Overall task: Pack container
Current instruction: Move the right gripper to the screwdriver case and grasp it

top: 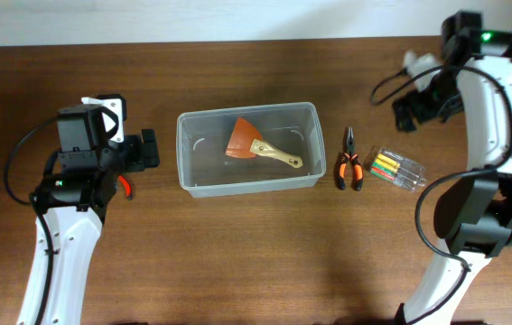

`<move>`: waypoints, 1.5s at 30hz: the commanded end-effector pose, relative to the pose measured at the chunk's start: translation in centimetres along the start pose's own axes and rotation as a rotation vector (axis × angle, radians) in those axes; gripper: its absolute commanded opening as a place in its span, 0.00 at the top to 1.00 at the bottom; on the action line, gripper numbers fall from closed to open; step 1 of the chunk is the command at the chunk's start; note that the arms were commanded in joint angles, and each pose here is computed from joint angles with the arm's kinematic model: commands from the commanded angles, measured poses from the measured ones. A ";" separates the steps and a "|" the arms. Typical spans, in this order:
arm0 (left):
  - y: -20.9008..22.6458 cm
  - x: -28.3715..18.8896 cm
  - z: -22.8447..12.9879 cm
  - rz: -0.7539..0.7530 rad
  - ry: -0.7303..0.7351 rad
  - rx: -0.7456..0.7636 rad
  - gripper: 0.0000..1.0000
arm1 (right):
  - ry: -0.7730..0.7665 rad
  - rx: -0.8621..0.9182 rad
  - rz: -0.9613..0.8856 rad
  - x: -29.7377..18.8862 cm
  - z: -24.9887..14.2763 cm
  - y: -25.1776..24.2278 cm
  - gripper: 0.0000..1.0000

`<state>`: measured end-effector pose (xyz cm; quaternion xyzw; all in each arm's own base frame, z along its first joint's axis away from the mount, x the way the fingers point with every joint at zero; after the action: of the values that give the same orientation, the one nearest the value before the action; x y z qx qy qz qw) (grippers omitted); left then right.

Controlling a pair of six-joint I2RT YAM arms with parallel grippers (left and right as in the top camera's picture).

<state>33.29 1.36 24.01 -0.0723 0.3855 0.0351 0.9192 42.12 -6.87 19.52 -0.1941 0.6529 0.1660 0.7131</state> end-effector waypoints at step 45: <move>0.2 -0.1 0.6 0.009 -0.015 -0.013 0.01 | 0.170 -0.216 0.110 15.3 -4.6 3.6 0.25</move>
<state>33.29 1.36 24.01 -0.0723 0.3853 0.0351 0.9193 38.86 -6.39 5.91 -0.2781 0.6666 0.2714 0.6362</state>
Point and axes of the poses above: each gripper's point midway between its finger pads, its own x axis out along the fingers, its own y axis along the line the jaws close on, z = x × y, the point moved 6 cm from there along -x, back along the fingers, and after that the axes turned 6 degrees about -x, right-handed, at the moved point
